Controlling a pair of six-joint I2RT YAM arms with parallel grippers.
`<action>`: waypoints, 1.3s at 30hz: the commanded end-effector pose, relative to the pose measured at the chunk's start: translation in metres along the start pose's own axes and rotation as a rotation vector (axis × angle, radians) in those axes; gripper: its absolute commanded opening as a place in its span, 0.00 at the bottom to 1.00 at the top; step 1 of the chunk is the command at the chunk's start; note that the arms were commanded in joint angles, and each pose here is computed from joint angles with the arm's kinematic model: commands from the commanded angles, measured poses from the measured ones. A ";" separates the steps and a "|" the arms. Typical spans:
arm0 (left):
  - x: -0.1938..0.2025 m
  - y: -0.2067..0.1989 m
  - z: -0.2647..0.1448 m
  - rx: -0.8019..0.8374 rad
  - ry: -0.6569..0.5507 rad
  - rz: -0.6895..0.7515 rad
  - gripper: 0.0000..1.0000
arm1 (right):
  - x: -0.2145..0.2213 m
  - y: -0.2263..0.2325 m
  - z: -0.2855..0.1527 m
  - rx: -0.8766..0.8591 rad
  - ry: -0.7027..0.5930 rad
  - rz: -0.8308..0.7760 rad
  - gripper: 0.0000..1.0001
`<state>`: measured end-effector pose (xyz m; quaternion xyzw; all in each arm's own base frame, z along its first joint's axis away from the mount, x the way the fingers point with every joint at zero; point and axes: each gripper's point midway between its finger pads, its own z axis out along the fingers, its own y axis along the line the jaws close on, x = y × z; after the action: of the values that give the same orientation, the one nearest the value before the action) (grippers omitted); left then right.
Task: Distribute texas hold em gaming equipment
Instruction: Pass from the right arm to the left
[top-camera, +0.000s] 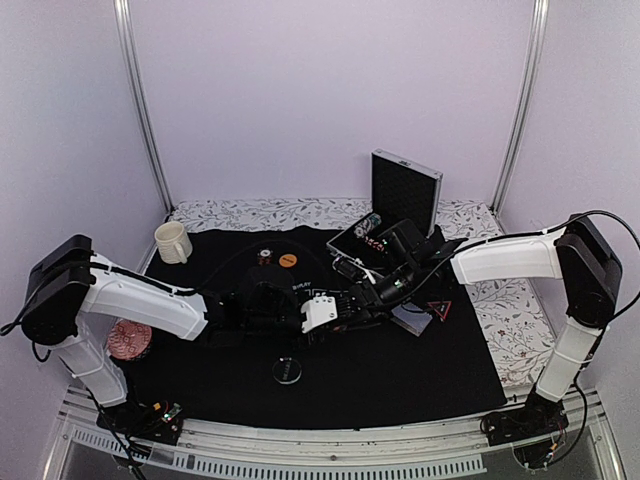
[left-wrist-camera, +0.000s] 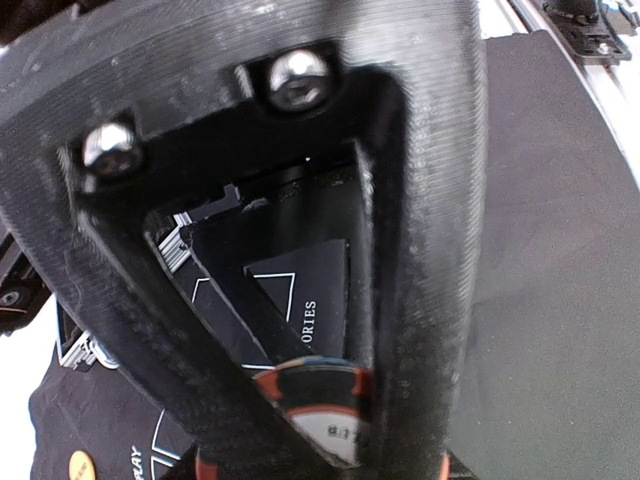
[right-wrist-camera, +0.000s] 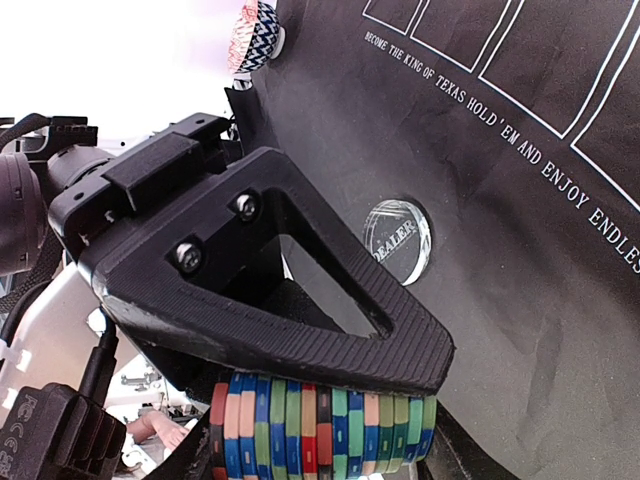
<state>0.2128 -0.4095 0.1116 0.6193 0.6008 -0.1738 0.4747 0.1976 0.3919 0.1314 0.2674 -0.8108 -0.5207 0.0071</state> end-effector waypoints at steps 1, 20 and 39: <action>-0.009 0.004 -0.001 0.003 -0.024 -0.015 0.00 | -0.013 0.032 -0.009 -0.067 -0.038 -0.100 0.02; 0.005 -0.003 -0.004 0.054 0.077 -0.069 0.00 | -0.015 0.021 -0.004 -0.042 -0.034 -0.092 0.30; 0.029 -0.016 -0.002 0.108 0.190 -0.111 0.00 | -0.009 -0.005 0.007 -0.026 -0.002 -0.060 0.37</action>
<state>0.2088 -0.4045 0.1019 0.6274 0.6327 -0.1702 0.4207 0.1962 0.3934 0.1221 0.2593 -0.8121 -0.5220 0.0274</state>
